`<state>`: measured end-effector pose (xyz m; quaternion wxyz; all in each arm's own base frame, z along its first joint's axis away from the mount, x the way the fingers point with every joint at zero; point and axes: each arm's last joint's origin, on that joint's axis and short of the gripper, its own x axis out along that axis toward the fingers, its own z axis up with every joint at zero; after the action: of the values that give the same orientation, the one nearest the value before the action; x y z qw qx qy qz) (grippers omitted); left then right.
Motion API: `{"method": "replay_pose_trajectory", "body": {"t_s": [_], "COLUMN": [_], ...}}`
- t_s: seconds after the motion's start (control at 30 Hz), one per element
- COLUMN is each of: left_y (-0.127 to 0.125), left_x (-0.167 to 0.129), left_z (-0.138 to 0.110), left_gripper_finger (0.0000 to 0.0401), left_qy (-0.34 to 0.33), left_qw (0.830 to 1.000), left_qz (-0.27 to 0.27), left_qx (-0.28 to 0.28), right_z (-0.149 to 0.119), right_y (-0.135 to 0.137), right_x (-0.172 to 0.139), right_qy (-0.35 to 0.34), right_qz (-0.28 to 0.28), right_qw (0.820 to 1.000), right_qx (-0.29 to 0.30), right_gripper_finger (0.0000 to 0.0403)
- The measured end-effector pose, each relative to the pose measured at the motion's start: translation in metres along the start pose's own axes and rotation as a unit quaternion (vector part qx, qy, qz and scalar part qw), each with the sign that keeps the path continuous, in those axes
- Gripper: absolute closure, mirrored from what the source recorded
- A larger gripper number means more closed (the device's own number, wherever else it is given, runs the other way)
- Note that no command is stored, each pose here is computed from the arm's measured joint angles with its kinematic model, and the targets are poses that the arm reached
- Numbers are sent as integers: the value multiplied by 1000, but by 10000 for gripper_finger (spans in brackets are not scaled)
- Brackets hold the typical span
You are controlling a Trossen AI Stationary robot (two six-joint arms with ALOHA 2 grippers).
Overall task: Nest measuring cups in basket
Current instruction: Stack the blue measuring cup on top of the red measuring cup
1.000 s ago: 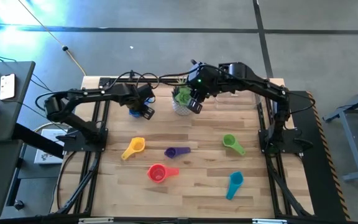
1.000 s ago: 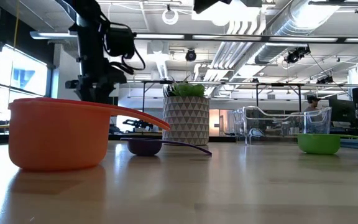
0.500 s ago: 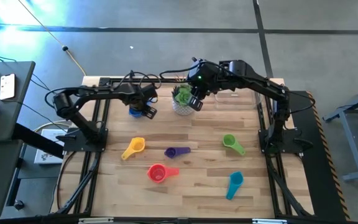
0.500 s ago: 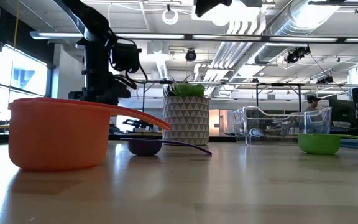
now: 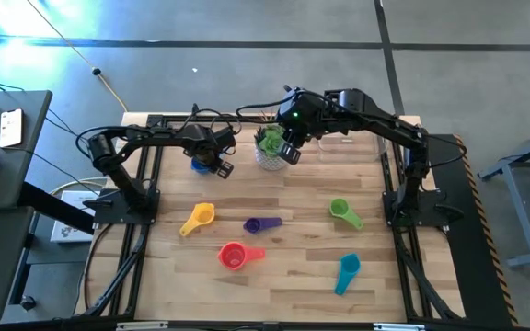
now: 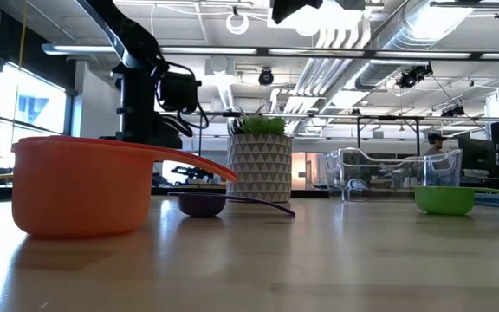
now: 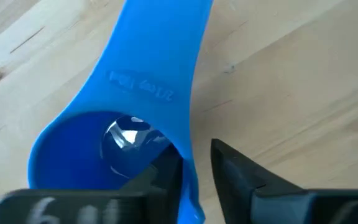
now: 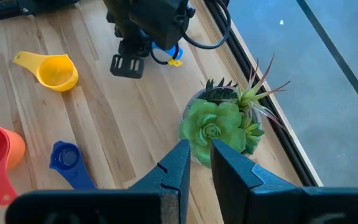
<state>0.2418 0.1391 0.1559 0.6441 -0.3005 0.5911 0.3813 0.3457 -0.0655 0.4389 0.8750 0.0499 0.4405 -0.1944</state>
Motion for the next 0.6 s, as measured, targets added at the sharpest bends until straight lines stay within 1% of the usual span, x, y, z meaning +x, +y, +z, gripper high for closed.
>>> {"method": "replay_pose_trajectory", "body": {"t_s": [0.2,0.4,0.6], "left_y": [0,-7,-25], "left_x": [0,-7,-34], "left_z": [0,-7,-23], "left_gripper_finger": [394,396,397], "left_qy": [1,9,7], "left_qw": [1000,998,994], "left_qz": [0,-3,-14], "left_qx": [21,57,105], "right_z": [0,1,2], "right_y": [0,0,0], "right_x": [0,0,0], "right_qy": [0,-7,-11], "right_qz": [0,1,0], "right_qw": [1000,1000,1000], "right_qx": [0,2,4], "right_gripper_finger": [348,348,348]}}
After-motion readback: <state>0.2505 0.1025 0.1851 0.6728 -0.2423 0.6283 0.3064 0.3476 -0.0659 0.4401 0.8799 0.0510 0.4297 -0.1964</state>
